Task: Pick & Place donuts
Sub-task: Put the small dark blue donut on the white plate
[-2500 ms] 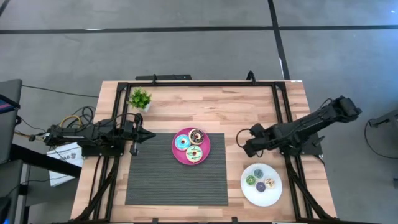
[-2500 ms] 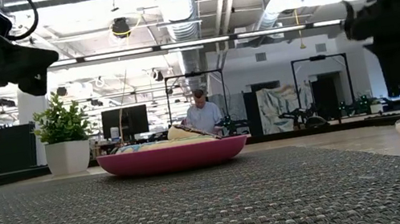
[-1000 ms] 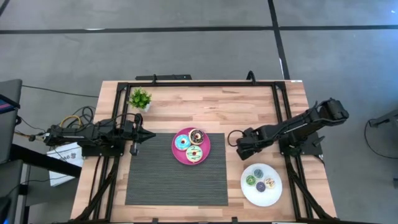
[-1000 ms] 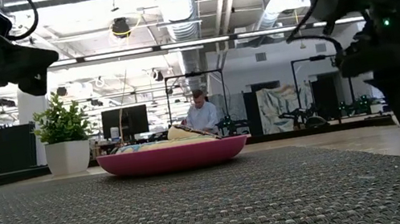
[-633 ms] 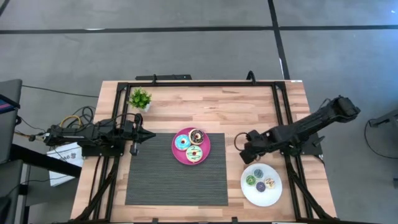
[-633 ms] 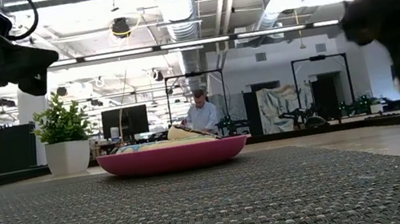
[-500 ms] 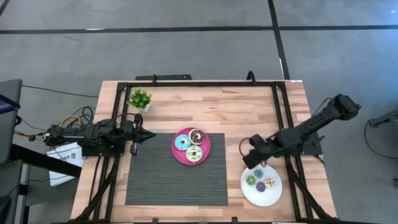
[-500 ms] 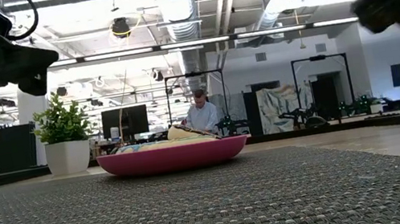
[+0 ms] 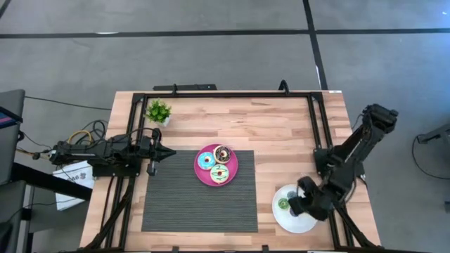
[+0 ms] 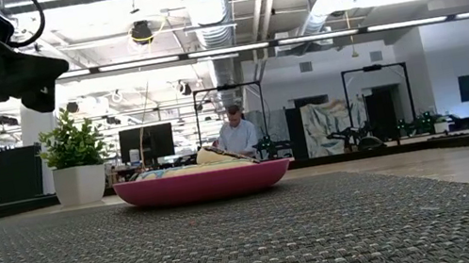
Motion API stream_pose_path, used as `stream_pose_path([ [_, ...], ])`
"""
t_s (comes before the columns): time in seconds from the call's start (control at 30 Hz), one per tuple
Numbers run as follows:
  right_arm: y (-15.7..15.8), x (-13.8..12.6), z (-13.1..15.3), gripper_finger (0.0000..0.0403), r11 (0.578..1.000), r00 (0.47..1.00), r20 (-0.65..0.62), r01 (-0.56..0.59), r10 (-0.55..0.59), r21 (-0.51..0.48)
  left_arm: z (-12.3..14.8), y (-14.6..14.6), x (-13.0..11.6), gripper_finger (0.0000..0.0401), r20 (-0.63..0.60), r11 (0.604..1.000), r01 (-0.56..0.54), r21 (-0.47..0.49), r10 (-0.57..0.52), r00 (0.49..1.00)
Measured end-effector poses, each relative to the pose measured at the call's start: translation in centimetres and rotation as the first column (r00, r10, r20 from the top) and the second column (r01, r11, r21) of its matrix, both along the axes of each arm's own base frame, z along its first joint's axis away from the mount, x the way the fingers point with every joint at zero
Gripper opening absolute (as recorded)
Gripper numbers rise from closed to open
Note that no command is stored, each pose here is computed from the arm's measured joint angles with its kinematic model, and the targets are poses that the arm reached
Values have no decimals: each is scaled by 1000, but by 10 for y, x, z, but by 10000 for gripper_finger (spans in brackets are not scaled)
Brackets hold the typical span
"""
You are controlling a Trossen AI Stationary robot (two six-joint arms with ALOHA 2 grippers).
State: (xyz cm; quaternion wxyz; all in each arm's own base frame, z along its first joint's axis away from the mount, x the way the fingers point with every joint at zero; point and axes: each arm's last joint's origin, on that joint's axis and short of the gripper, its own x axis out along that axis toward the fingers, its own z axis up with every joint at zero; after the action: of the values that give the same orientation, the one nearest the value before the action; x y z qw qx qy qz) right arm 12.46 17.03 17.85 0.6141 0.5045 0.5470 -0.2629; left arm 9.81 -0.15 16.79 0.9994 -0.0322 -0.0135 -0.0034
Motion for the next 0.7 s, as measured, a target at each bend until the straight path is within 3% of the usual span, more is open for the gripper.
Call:
stream_pose_path([
  [0.27,38,-14,-6,132,998,998,-37,54,-52,43,0,0,0,0,0,1000,0,0,0,1000],
  [0.7,69,3,-25,132,994,991,-119,44,-55,-98,0,0,0,0,0,1000,0,0,0,1000],
])
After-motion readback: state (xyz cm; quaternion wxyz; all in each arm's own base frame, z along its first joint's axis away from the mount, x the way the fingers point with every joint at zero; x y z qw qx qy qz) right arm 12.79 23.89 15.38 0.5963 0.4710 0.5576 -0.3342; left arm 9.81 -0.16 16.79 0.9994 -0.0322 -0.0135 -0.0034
